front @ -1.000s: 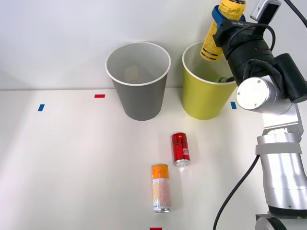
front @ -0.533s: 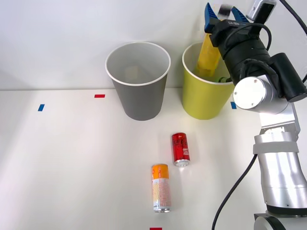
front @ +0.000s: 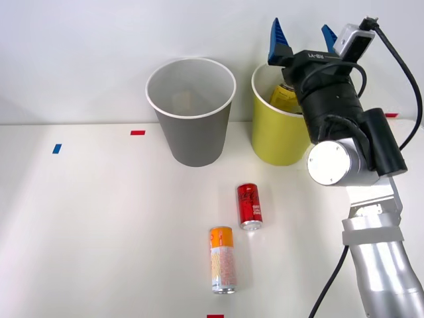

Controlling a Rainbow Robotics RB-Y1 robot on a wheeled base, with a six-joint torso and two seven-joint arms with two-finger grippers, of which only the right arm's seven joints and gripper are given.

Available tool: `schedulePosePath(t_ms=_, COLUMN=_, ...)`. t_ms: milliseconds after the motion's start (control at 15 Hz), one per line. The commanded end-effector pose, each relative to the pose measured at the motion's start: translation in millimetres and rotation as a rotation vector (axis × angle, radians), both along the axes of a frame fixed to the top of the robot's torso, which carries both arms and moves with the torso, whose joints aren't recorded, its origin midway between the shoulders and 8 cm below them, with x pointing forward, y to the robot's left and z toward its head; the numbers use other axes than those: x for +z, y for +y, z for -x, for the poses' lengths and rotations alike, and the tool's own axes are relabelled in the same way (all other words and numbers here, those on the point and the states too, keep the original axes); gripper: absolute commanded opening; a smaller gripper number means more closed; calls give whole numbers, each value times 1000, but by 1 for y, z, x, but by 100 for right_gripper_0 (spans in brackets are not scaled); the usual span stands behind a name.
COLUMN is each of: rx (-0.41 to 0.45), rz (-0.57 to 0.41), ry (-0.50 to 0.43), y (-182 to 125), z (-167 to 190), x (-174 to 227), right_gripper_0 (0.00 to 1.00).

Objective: Put cans in the gray bin, plastic bottles in the light green bin

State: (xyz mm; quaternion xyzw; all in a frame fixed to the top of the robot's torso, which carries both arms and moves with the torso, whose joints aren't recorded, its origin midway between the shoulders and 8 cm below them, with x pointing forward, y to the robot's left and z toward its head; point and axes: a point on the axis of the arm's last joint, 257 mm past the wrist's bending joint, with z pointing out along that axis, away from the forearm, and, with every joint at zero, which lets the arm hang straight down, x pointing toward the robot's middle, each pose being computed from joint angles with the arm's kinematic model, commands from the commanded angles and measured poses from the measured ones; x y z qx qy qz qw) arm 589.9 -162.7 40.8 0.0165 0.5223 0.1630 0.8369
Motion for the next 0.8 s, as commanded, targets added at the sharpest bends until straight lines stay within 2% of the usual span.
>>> schedulePosePath(t_ms=67, rx=6, rz=1, ry=-17, y=-5, z=44, x=-9, right_gripper_0=100)
schedulePosePath(t_ms=400, rx=19, rz=2, ry=-18, y=-11, z=105, x=-31, right_gripper_0=100)
schedulePosePath(t_ms=800, rx=-65, rz=-45, ry=20, y=-32, z=162, x=-95, right_gripper_0=100)
